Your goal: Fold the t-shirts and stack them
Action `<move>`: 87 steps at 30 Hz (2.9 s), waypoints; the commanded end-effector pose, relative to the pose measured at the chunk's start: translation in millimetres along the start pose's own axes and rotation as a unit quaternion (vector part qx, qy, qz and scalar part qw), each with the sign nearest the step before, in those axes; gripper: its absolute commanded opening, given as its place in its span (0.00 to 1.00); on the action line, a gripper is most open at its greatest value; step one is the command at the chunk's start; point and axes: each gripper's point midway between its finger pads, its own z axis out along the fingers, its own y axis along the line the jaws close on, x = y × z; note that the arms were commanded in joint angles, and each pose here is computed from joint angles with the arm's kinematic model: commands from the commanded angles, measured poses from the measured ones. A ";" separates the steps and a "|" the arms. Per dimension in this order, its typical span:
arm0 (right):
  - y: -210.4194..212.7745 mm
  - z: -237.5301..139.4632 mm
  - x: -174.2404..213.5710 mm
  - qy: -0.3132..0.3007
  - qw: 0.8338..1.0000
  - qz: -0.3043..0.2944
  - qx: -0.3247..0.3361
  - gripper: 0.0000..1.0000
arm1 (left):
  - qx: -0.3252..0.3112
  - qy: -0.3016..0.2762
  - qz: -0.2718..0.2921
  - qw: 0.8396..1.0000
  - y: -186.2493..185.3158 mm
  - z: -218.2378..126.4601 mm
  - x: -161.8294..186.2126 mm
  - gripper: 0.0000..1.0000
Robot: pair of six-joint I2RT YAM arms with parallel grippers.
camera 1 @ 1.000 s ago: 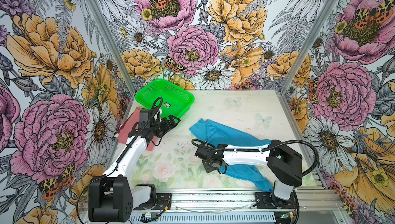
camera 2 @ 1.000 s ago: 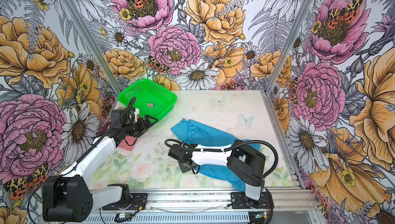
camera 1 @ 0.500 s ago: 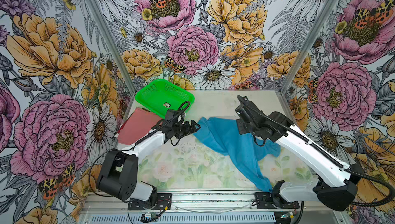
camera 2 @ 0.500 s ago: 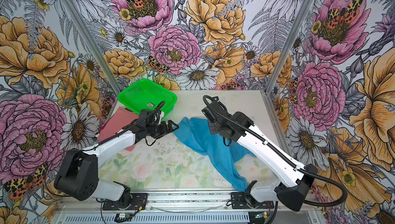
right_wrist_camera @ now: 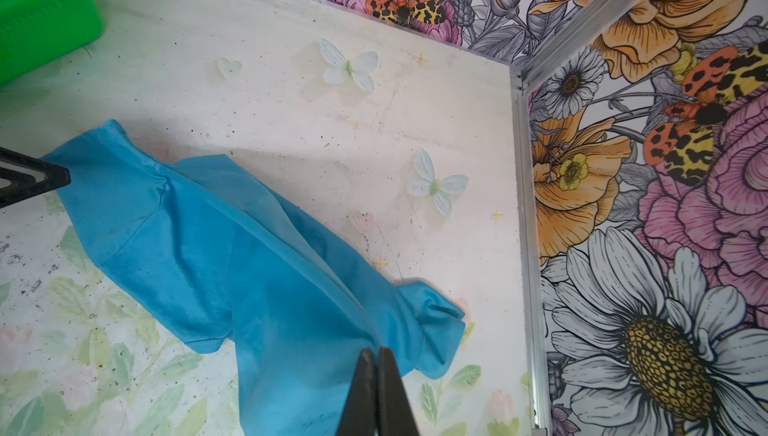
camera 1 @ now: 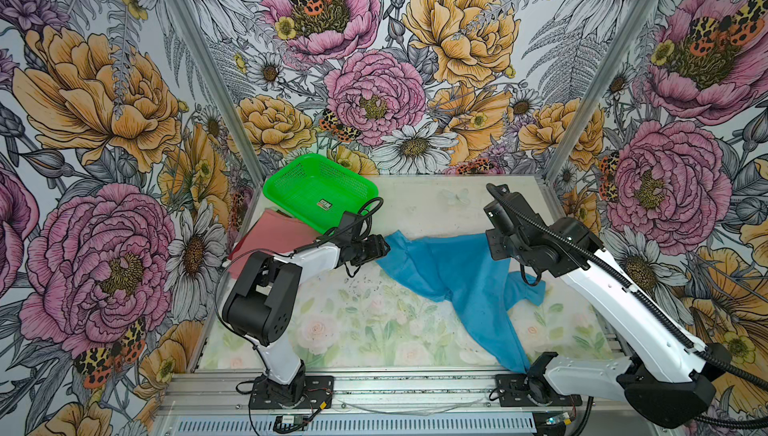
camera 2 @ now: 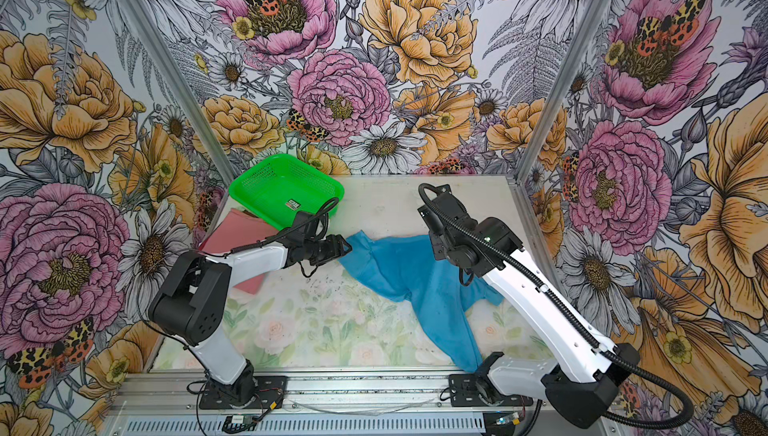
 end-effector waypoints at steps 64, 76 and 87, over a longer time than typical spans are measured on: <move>-109.9 -227.5 -110.9 -0.357 0.928 0.062 -0.083 0.00 | 0.279 -0.401 0.348 0.800 -242.1 -519.4 -97.3 0.00; -115.8 -55.0 -117.5 -0.152 0.982 0.114 -0.022 0.00 | 0.295 -0.261 0.300 0.869 -251.1 -355.0 -170.0 0.00; -200.9 19.0 -133.8 -0.132 0.970 0.203 0.014 0.00 | 0.327 -0.267 0.274 0.864 -308.0 -220.0 -255.6 0.00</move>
